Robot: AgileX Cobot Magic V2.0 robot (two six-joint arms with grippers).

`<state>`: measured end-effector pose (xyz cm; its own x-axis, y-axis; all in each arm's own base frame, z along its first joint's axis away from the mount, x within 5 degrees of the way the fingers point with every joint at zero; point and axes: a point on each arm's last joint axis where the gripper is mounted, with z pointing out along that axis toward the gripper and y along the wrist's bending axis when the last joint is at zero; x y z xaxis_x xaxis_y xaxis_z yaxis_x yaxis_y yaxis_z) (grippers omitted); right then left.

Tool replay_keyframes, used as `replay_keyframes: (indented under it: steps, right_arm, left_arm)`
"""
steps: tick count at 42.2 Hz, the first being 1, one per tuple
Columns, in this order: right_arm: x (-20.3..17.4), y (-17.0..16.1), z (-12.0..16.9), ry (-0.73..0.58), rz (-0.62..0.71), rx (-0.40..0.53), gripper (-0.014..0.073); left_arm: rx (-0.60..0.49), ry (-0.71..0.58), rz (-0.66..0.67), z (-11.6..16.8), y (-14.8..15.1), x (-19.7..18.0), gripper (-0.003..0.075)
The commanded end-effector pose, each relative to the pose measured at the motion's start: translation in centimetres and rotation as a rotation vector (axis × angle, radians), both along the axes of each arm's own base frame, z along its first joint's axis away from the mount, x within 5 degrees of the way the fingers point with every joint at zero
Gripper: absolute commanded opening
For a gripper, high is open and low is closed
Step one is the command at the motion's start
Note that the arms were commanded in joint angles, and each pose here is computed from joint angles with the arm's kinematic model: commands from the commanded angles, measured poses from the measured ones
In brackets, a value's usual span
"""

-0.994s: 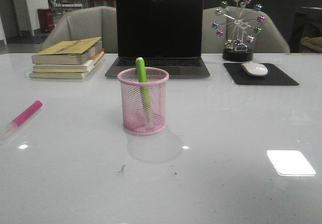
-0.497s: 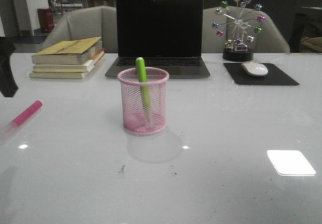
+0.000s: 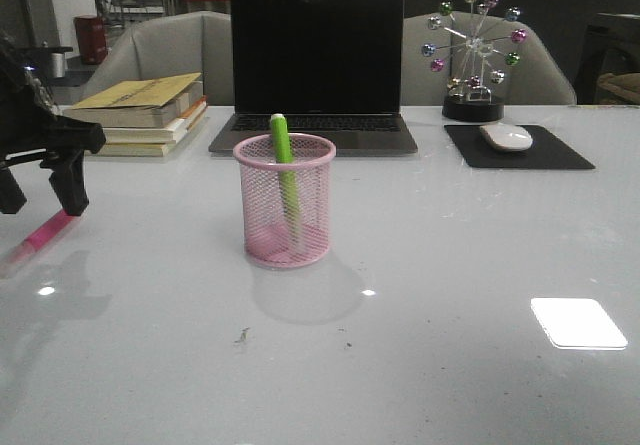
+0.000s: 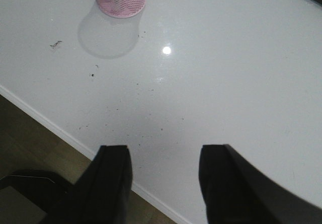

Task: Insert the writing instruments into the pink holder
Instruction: 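Lower the left gripper around the pink marker and close it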

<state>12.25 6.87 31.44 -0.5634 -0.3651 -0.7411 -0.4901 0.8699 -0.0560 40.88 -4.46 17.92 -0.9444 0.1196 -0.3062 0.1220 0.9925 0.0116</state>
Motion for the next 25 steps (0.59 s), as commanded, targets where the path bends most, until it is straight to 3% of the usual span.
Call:
replay_keyframes:
  steps: [1,12,25]
  right_arm:
    - [0.3,0.1,1.4,-0.086,0.004,0.04,0.0435]
    - [0.3,0.1,1.4,-0.086,0.004,0.04,0.0435]
    - [0.3,0.1,1.4,-0.086,0.004,0.04,0.0435]
  left_arm:
    - [0.011,-0.085,-0.009,2.6,-0.2,1.1,0.0424]
    - [0.018,-0.104,-0.013,2.1,-0.3,2.8,0.0381]
    - [0.017,-0.109,-0.014,1.0,-0.4,3.7,0.0381]
